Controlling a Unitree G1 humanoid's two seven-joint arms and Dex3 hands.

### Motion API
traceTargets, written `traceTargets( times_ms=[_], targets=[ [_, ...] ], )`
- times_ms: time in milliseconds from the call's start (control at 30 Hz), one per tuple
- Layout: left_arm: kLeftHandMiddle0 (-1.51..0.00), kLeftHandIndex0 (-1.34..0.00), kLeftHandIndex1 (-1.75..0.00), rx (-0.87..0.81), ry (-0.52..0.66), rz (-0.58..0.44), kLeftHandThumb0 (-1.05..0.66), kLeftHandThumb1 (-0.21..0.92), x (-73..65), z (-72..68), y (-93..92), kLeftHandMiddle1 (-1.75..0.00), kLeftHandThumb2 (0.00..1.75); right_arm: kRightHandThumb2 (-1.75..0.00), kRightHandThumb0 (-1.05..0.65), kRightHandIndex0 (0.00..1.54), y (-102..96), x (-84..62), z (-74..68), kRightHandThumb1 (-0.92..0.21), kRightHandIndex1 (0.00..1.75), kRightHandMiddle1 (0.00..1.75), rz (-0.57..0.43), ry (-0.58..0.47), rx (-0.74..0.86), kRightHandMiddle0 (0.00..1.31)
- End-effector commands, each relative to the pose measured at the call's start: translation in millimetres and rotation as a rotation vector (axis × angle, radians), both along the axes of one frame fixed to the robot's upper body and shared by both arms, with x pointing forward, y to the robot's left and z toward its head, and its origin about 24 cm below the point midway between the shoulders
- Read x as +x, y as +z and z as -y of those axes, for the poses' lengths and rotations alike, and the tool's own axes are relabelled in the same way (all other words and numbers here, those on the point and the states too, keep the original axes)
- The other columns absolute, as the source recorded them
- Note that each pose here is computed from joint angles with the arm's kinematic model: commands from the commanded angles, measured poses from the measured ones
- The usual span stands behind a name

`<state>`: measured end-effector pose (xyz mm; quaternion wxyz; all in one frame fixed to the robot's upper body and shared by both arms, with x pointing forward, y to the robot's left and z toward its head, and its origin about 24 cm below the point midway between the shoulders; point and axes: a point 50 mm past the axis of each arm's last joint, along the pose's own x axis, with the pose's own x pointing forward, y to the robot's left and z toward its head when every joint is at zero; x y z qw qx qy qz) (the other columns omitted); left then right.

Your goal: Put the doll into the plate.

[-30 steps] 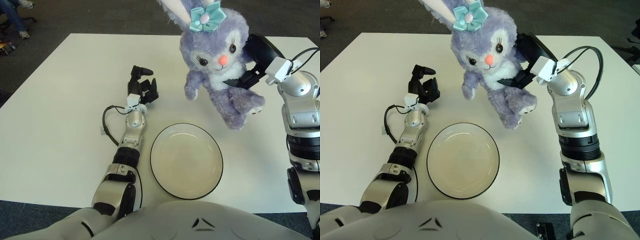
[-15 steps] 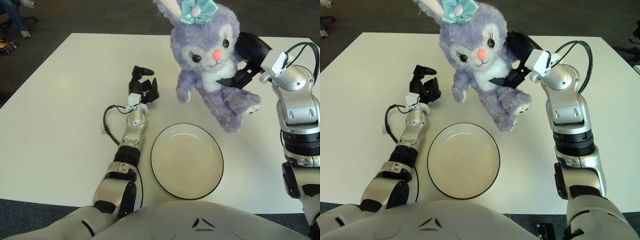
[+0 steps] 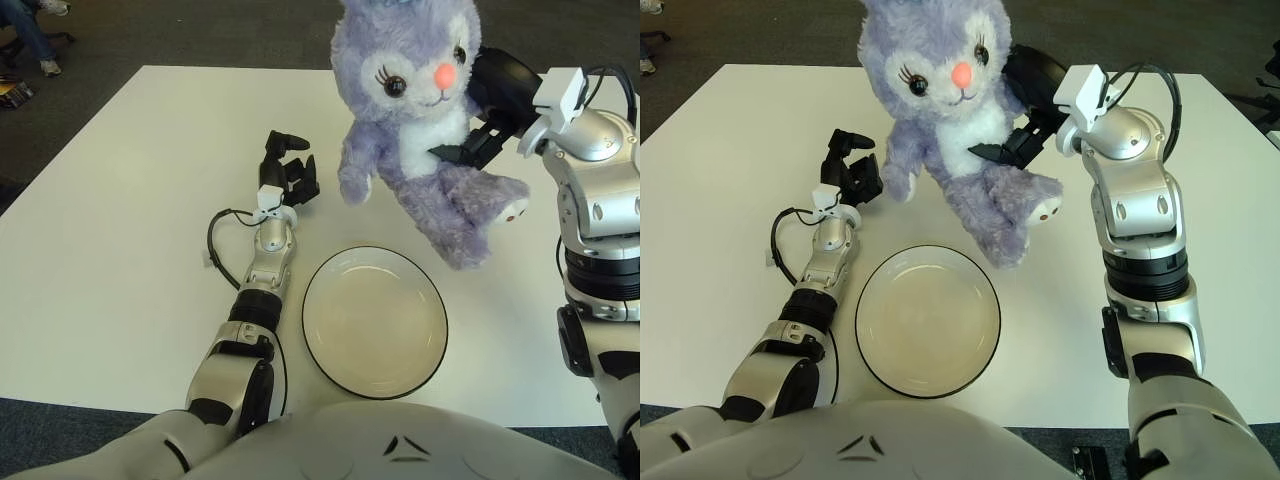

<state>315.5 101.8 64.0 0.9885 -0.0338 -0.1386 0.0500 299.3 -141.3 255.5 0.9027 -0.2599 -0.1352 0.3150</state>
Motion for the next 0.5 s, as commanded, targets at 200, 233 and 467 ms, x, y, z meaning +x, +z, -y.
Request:
traceTargets(
  times_ms=[200, 233, 467],
  targets=[
    [-1.04, -0.37, -1.75, 0.008, 0.008, -0.073, -0.39, 0.64, -8.9, -6.8, -22.2, -1.75, 0.91, -1.49, 0.53, 0.73, -19.8, -17.7, -5.6, -0.17, 1.75, 1.75, -0.203, 0.180, 0.172, 0.93],
    [-1.05, -0.37, -1.75, 0.008, 0.008, -0.073, -0.39, 0.64, -8.8, -7.0, -22.2, -1.75, 0.91, -1.49, 0.52, 0.73, -20.1, -18.8, -5.8, -0.17, 1.75, 1.75, -0.216, 0.189, 0.184, 0.93],
    [-1.05, -0.37, -1.75, 0.019, -0.004, -0.072, -0.39, 0.63, -8.5, -8.0, -22.3, -1.75, 0.91, -1.48, 0.52, 0.72, -17.2, -26.0, -7.9, -0.18, 1.75, 1.75, -0.234, 0.213, 0.221, 0.91]
  ],
)
